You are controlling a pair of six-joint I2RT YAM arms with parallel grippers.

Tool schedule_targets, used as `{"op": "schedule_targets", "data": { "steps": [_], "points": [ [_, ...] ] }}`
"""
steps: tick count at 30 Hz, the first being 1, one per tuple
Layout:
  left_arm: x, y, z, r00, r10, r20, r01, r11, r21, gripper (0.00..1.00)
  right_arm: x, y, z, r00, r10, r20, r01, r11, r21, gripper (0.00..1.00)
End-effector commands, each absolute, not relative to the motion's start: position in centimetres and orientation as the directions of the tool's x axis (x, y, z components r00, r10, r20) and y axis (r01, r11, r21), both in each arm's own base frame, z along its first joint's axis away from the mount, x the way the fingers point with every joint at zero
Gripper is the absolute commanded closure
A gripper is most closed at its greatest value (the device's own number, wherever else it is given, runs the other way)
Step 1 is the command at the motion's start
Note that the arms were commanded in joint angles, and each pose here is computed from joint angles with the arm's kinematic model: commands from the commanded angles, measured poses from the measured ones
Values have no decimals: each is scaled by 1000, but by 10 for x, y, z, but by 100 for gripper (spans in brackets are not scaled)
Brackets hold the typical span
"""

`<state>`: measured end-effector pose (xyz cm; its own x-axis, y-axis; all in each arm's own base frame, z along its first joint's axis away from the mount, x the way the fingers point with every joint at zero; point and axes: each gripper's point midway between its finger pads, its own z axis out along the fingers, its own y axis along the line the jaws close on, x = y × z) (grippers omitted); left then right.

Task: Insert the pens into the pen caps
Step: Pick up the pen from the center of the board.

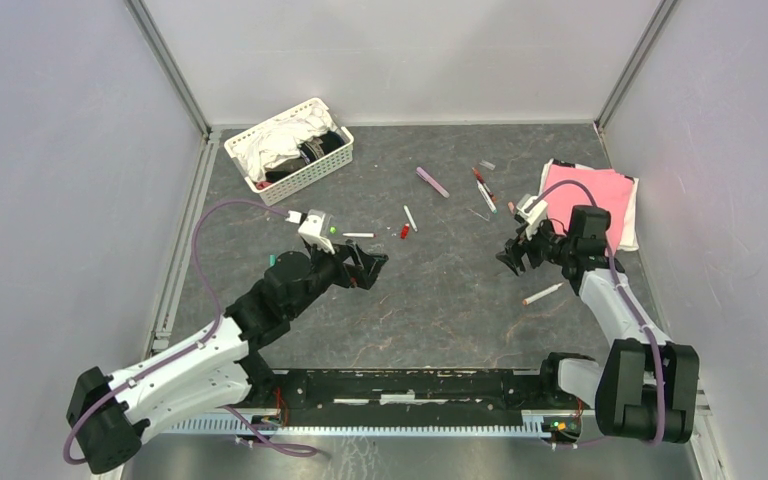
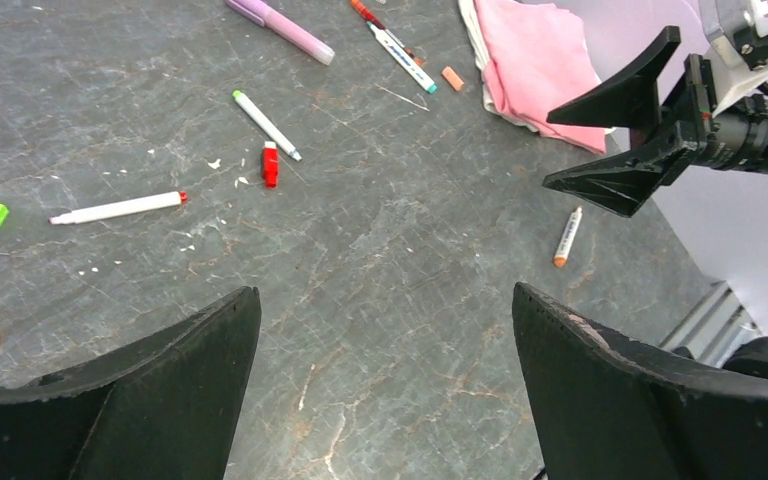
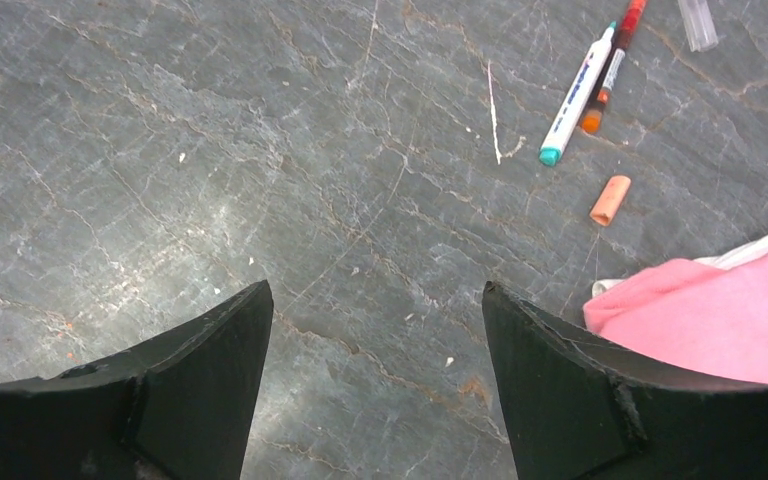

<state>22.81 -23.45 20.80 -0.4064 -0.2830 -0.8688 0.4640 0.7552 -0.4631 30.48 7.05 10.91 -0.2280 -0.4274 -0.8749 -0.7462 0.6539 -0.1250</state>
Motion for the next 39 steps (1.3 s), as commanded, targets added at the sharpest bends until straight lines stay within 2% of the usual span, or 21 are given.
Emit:
{"op": "schedule_targets", "data": {
  "steps": [1, 11, 20, 26, 32, 39],
  "points": [
    [242, -231, 226, -307, -264, -914, 479, 787, -388, 0, 314, 62, 118, -189, -446, -875, -750, 641, -165, 18],
    [257, -244, 234, -256, -169, -952, 519, 806, -283, 0, 304, 16, 106, -237, -419, -877, -719, 682, -132, 21],
    [262, -260, 229, -319, -123, -940, 542, 790, -288, 0, 302, 0, 98, -272, -406, -873, -690, 714, -117, 22],
    [265, -258, 228, -360, -178, -916, 508, 786, -352, 0, 308, -1, 118, -294, -363, -884, -663, 744, -85, 24],
    [264, -265, 239, -395, -250, -884, 501, 748, -436, 0, 292, -10, 121, -377, -422, -825, -648, 756, -90, 23],
    [267, -267, 263, -414, -306, -857, 479, 728, -491, 0, 277, -12, 129, -366, -455, -812, -625, 766, -148, 22]
  ]
}}
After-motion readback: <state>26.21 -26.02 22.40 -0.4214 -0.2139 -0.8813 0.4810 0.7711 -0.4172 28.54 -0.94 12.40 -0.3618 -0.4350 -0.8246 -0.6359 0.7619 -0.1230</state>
